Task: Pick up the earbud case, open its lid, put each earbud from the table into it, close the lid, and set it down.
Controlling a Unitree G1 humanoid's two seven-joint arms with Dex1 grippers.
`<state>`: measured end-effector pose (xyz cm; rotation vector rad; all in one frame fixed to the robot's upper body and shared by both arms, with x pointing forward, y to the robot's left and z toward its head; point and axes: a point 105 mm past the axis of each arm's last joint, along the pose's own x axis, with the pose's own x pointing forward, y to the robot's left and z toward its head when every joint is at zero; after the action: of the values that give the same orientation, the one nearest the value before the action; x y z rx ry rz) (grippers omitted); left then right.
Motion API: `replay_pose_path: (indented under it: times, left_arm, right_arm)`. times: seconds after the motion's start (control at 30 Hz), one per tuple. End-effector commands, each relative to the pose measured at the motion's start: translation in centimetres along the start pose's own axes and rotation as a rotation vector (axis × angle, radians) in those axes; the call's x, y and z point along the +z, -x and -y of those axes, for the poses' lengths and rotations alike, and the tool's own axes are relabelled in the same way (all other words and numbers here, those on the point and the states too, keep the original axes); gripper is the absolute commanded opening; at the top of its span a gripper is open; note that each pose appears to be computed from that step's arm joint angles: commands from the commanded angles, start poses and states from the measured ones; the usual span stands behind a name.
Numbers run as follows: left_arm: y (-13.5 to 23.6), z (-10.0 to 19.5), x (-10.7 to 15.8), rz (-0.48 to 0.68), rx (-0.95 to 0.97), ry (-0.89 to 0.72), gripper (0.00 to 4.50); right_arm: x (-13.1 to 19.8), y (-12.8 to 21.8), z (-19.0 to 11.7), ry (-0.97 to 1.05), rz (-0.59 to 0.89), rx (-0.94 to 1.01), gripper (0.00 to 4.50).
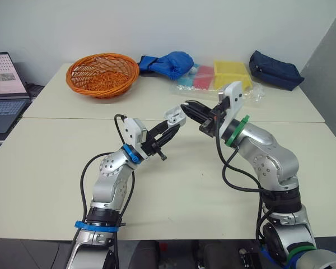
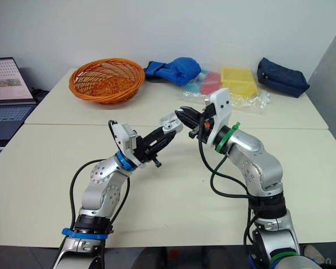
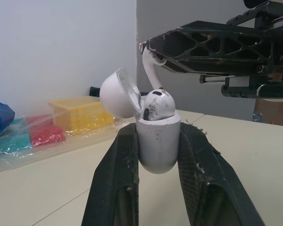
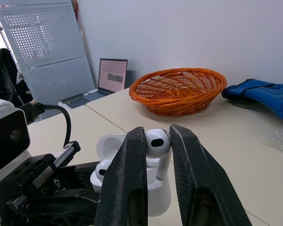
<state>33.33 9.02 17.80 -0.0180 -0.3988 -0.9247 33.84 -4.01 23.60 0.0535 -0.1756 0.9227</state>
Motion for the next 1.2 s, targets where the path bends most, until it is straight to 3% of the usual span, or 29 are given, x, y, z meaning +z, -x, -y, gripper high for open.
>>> replay_pose_path:
  times: [0.03, 1.0, 1.2]
  left_arm:
    - [-0.3, 0.3, 1.3, 0.047, -0.015, -0.040, 0.75]
    - [-0.4, 0.3, 1.3, 0.051, -0.011, -0.040, 0.75]
    - [-0.4, 0.3, 1.2, 0.051, -0.011, -0.037, 0.75]
  right_arm:
    - [1.0, -0.2, -0.6, 0.063, 0.030, 0.028, 0.36]
    - [-0.5, -0.6, -0.2, 0.131, -0.030, 0.015, 0.36]
    - [-0.3, -0.4, -0.1, 0.108, -0.020, 0.014, 2.43]
